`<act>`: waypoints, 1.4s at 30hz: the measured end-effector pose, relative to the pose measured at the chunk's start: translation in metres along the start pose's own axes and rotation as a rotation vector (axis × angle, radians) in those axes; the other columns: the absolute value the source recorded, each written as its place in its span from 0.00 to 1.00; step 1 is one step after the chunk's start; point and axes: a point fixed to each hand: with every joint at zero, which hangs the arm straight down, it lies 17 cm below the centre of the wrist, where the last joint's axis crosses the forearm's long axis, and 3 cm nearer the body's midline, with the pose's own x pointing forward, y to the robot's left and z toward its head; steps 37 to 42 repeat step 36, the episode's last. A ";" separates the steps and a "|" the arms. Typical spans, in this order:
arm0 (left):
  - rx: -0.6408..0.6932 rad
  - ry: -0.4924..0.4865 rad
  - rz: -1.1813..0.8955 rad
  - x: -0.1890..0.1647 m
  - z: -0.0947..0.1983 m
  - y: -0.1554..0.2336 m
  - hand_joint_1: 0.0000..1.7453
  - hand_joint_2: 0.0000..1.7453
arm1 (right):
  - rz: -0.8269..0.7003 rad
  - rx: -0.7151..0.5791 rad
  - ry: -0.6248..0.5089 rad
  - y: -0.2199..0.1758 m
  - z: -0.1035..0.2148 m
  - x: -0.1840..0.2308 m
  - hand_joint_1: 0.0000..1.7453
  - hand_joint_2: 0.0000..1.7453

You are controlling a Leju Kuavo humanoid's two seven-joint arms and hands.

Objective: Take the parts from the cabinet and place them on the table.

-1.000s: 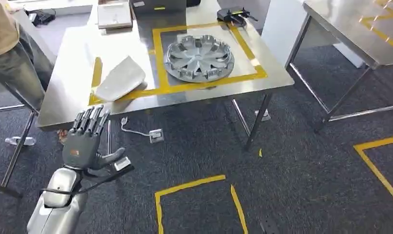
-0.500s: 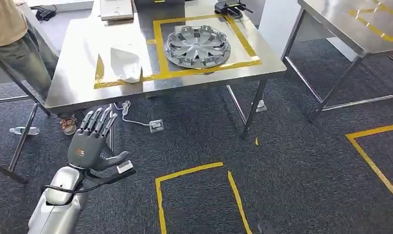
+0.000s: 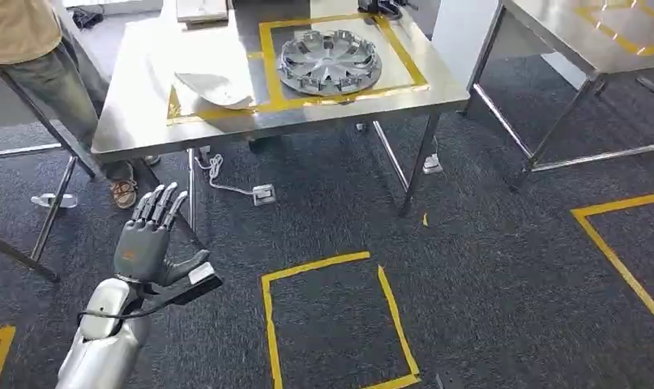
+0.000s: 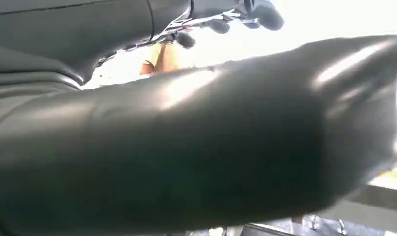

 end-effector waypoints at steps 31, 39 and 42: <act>-0.481 0.683 0.483 -0.042 0.215 -0.152 0.00 0.00 | -0.046 -0.069 0.048 -0.046 0.004 -0.032 0.00 0.00; -0.595 0.845 0.604 -0.032 0.281 -0.176 0.00 0.00 | -0.031 -0.080 0.046 -0.056 0.004 -0.034 0.00 0.00; -0.595 0.845 0.604 -0.032 0.281 -0.176 0.00 0.00 | -0.031 -0.080 0.046 -0.056 0.004 -0.034 0.00 0.00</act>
